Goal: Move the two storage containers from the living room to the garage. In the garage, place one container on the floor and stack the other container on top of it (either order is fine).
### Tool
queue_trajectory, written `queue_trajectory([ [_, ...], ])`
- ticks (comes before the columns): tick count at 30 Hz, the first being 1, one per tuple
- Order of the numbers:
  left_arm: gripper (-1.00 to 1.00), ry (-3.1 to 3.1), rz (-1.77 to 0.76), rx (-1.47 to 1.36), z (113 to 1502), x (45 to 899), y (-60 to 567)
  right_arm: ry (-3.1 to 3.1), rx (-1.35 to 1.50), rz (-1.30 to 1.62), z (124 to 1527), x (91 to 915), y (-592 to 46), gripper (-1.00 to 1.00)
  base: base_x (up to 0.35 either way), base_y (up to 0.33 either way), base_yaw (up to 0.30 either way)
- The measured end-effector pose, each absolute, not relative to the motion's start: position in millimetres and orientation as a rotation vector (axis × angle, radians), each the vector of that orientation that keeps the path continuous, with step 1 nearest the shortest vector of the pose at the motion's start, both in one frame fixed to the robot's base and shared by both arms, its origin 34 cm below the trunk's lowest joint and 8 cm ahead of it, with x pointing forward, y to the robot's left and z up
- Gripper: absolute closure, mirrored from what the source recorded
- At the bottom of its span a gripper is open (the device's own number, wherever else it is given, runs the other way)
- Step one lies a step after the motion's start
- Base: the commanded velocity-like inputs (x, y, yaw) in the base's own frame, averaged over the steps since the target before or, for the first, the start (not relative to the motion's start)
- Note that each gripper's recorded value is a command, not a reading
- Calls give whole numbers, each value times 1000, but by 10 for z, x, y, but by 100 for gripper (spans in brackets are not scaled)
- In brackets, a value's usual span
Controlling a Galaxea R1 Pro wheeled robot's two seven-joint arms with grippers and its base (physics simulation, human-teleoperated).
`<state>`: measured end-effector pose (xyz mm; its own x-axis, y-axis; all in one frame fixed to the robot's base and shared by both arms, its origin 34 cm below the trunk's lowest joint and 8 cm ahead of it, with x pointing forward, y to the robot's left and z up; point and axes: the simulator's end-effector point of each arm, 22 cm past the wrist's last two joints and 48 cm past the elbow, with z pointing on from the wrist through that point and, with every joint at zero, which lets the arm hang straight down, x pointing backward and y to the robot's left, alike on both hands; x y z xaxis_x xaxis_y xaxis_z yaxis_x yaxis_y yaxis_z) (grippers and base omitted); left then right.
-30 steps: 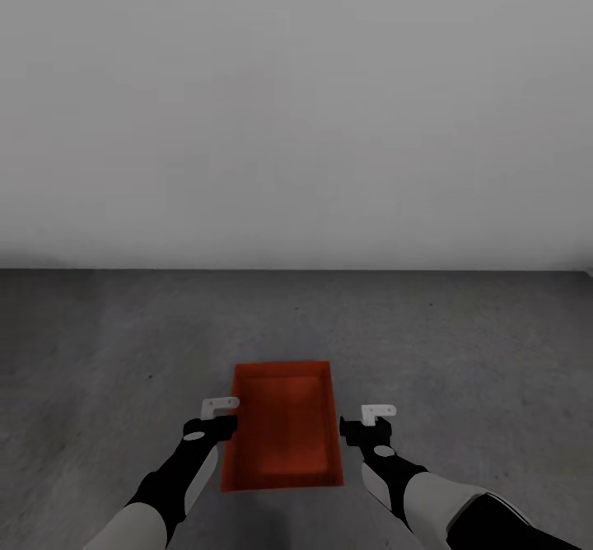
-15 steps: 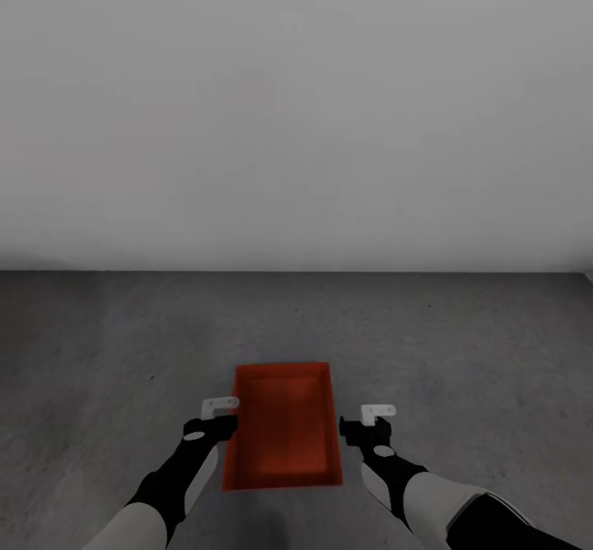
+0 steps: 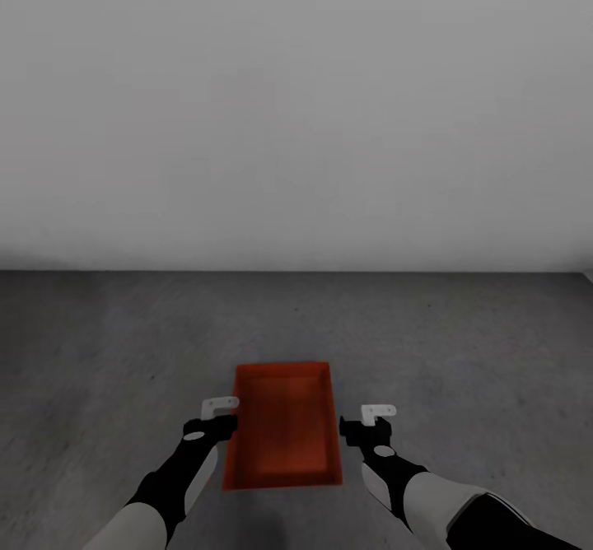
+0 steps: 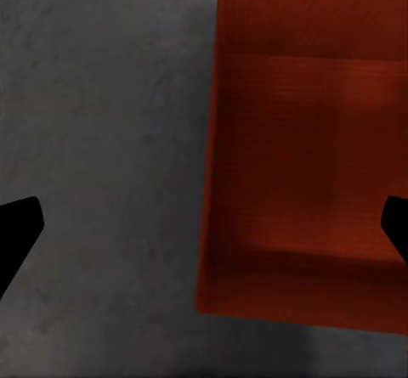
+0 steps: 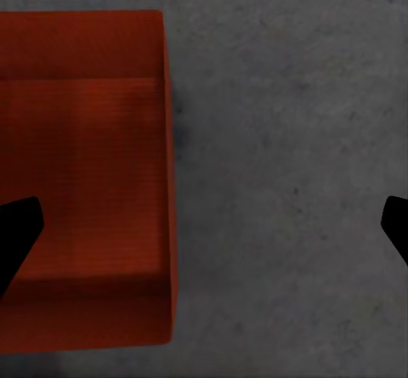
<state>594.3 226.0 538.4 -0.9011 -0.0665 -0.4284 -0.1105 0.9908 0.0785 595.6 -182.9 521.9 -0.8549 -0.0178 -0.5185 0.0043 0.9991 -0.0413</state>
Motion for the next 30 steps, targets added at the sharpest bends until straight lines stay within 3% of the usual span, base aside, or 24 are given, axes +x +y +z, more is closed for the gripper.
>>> queue_trajectory([
  [30, -100, 2703, 137, -125, 5367, 5922, 2248, 2598, -10, -55, 5213, 5954, -1831, -100, -316, 0, 0],
])
